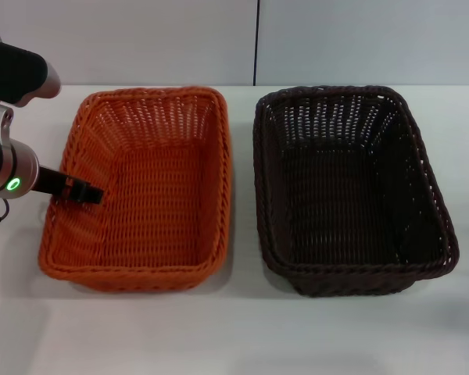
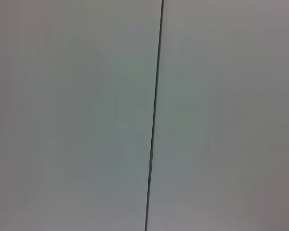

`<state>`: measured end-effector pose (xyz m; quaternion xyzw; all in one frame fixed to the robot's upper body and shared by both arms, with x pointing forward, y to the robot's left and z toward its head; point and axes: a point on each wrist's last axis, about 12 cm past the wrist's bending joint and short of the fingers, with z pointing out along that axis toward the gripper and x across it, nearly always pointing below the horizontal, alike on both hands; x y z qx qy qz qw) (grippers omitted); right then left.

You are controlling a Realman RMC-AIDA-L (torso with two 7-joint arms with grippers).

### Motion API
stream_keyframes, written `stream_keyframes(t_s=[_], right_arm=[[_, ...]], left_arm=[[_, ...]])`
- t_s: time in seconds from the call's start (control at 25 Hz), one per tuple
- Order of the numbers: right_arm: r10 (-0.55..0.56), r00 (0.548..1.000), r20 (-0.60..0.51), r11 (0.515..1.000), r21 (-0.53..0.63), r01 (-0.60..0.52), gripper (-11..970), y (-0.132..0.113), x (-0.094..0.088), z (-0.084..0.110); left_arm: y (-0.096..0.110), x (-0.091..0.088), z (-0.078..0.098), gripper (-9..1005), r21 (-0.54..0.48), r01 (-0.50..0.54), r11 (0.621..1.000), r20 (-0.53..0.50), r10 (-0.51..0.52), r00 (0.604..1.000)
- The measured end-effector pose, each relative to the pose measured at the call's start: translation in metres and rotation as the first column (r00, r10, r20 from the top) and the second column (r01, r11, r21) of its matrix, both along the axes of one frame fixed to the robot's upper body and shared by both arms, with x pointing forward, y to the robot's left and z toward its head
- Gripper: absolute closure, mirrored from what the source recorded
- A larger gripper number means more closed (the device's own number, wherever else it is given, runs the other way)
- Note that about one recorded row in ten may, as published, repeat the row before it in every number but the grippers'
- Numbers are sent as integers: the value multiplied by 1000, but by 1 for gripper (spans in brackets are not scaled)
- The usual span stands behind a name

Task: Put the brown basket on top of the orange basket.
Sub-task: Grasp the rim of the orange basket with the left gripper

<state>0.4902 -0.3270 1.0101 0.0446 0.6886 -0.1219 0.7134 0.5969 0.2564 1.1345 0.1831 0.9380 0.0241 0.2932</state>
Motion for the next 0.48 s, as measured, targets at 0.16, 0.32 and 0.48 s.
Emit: stream_keyframes(t_s=[0.16, 0.32, 0.48], right_arm=[[0, 1000, 0, 1000, 0, 0, 275, 0, 0, 0], [0, 1000, 1, 1000, 1, 0, 274, 0, 0, 0], [-3, 1000, 3, 1000, 2, 3, 274, 0, -1, 0]], left_arm=[[-1, 0, 2, 217, 15, 15, 1000, -1, -15, 1000], [0, 1, 2, 352, 33, 16, 999, -1, -16, 1000], [1, 0, 8, 481, 32, 17, 999, 23, -18, 1000]])
